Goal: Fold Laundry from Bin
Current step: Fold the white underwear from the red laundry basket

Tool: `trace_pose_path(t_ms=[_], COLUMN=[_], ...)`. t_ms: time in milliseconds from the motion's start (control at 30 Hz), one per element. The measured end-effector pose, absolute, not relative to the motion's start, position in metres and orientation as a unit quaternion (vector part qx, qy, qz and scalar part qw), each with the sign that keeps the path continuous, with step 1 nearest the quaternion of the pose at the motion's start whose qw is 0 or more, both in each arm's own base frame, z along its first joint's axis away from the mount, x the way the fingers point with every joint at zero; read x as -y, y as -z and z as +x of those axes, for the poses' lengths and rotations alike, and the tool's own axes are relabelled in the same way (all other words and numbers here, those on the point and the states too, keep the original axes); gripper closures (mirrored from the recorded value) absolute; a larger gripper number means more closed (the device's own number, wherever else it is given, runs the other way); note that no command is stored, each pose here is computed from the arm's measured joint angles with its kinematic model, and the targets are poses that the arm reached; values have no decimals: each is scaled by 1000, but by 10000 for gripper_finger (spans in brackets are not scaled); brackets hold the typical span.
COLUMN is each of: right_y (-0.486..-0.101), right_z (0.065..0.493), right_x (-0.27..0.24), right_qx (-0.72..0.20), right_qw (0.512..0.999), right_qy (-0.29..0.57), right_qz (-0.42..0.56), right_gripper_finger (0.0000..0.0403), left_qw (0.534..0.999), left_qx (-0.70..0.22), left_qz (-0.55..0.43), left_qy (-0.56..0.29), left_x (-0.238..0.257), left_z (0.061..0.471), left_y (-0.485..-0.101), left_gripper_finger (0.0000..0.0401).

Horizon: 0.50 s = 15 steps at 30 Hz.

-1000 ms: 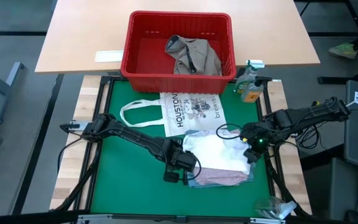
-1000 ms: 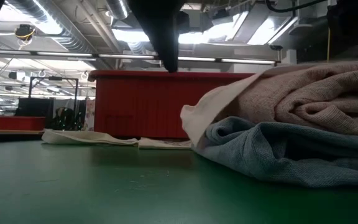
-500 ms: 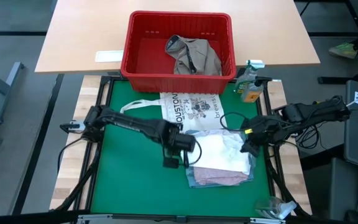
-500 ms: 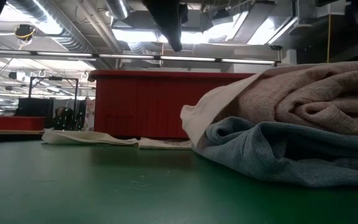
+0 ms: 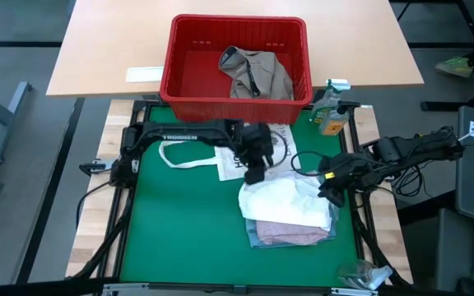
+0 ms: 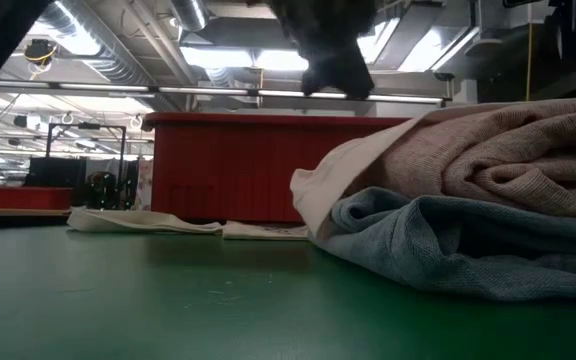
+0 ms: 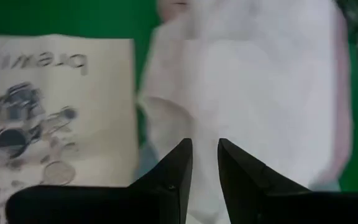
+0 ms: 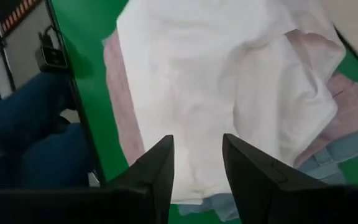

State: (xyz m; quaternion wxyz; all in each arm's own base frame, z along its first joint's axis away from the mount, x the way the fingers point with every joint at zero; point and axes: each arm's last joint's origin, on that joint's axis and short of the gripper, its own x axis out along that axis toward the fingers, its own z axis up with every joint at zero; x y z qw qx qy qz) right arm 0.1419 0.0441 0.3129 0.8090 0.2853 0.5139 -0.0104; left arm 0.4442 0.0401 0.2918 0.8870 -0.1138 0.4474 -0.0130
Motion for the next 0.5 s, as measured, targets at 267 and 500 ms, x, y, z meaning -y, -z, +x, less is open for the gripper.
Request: trace_pose_path(t_ms=[267,500], right_y=[-310,-310], right_z=[143,144], right_x=[-43,-42], right_qx=[-517,-514], right_qw=[828,835], right_qy=[0,10], right_qz=[216,197], right_gripper_finger=[267,267], left_qw=[849,824], left_qx=[-473,-499], left_qz=[-228,-264], left_qy=[-64,-53], left_x=[-73,-73], left_z=[461,475], left_y=[-238,-195], left_gripper_finger=[329,329])
